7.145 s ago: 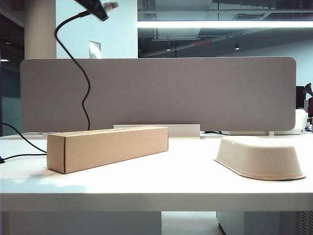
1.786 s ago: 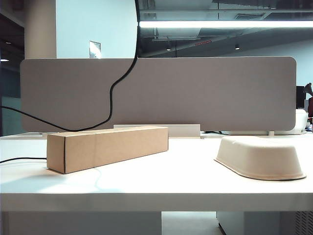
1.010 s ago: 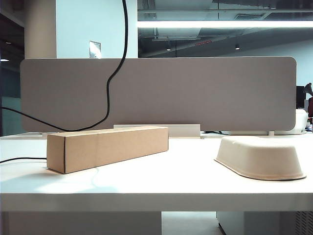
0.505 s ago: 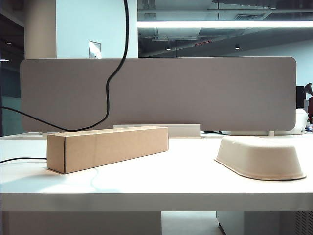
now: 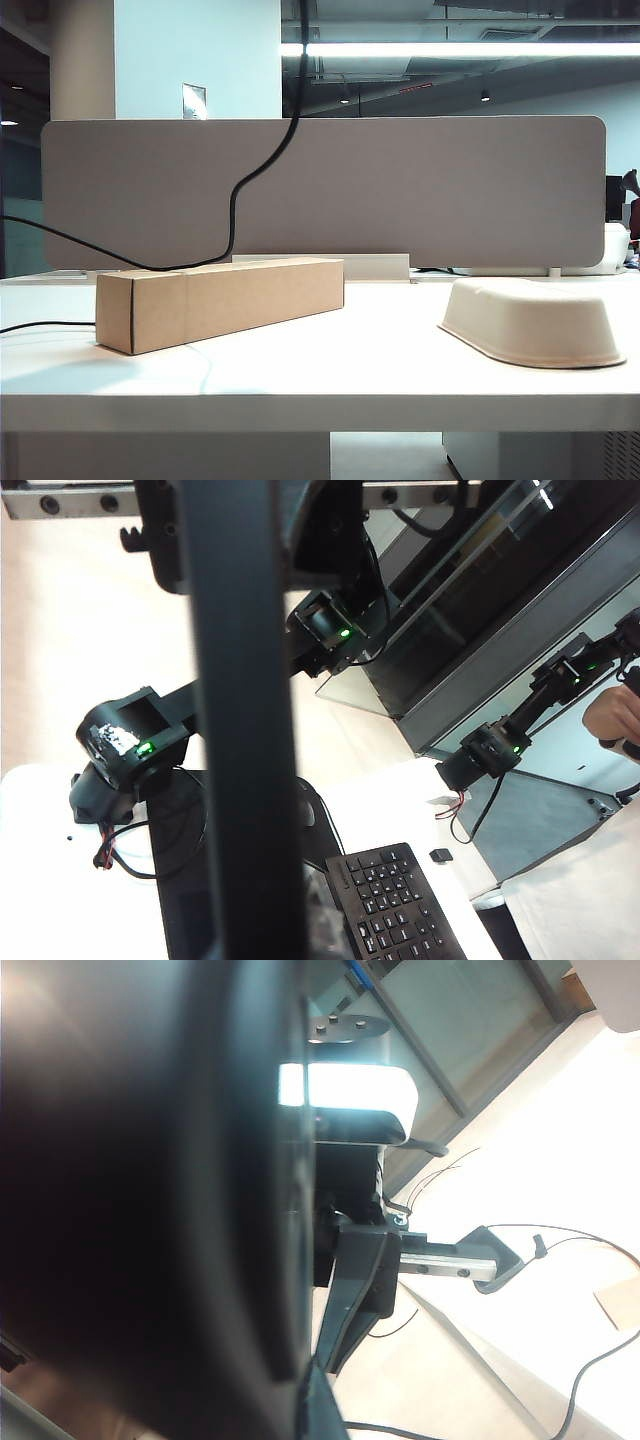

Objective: Pick up the charging cable and the phone, plug the charging cable into the charging port on the phone, and finally place them back on the table.

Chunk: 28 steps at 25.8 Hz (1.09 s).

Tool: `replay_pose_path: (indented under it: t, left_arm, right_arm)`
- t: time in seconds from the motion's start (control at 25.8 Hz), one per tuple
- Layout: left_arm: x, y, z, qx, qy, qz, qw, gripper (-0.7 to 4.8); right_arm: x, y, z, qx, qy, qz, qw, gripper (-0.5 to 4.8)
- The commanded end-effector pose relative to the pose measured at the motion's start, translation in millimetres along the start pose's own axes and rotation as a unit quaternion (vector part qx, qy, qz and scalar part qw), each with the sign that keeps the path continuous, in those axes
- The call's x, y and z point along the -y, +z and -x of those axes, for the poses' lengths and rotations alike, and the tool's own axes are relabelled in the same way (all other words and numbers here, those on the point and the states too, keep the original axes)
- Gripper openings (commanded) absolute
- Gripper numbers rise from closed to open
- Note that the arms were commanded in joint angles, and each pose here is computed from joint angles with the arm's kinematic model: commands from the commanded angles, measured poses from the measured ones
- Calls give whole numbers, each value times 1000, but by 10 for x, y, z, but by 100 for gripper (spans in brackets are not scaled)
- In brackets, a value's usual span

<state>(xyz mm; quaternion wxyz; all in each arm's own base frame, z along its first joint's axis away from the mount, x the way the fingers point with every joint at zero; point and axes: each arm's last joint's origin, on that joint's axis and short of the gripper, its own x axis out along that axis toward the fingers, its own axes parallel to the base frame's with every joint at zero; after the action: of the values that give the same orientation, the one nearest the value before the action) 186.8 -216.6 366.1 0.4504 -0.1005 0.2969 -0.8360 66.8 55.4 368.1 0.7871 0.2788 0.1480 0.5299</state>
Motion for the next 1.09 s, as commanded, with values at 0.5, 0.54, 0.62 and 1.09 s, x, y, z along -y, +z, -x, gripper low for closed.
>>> replay_pose_path:
  t: [0.5, 0.54, 0.62, 1.09]
  left_arm:
    - [-12, 83, 270, 33, 40, -27, 998, 220]
    - [-20, 83, 325, 38, 46, -25, 998, 220]
    - [-30, 79, 510, 56, 50, -8, 997, 220]
    - [551, -86, 1607, 183, 285, -30, 940, -6]
  right_arm:
    - [40, -15, -35, -15, -4, -6, 1000, -8]
    - [42, -15, -35, -15, -5, -5, 1000, -8]
    - [47, -12, -36, -9, -12, -1, 1000, -8]
    - [366, 61, -240, 21, -193, 138, 971, -8]
